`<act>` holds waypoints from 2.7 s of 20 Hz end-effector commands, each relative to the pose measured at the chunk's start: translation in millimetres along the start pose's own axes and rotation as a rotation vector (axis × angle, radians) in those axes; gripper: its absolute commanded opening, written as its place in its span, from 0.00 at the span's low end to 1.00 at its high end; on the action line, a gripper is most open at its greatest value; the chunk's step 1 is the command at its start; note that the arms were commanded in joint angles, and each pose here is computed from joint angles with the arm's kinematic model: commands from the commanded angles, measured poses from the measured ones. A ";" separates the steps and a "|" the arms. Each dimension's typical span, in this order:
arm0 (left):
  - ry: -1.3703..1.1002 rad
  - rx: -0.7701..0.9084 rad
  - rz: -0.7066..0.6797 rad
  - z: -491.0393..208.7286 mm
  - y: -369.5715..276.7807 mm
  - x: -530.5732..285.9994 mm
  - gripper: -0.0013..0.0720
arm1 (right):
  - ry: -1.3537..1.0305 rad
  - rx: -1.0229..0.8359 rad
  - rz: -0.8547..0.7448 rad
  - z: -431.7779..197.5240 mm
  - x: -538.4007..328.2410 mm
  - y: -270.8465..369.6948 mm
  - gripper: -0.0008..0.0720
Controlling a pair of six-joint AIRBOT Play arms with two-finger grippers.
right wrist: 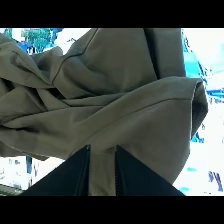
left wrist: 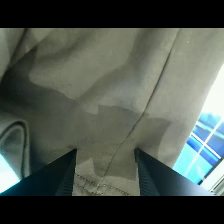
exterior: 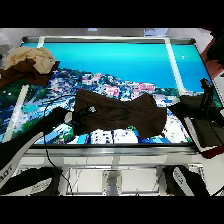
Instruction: Fold the shirts.
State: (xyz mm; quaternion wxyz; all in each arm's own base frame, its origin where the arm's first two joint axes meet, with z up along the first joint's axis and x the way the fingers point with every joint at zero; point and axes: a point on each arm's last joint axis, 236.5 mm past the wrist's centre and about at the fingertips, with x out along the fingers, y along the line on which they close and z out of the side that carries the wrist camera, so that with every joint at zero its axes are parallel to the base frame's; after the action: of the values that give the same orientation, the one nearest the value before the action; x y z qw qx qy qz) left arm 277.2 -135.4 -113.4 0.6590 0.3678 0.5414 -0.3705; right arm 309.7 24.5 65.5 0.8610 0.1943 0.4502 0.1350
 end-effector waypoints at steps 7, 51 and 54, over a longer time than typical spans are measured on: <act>0.081 -0.007 -0.057 -11.4 -7.1 2.5 0.04 | 0.007 0.001 0.003 -1.6 0.2 0.4 0.30; -1.010 -0.408 0.947 -20.9 68.8 -572.7 0.03 | -0.852 -0.544 -0.246 89.8 -326.9 189.6 0.03; -0.889 -0.376 0.912 -2.5 85.9 -542.6 0.03 | -0.853 -0.559 -0.038 120.6 -305.7 217.1 0.03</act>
State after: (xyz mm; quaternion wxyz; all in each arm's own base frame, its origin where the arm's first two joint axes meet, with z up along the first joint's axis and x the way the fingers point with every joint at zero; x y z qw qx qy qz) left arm 272.6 -42.7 415.1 0.9636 0.2466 0.0756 -0.0709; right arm 217.0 43.2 412.6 0.9936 -0.0382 0.0656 0.0836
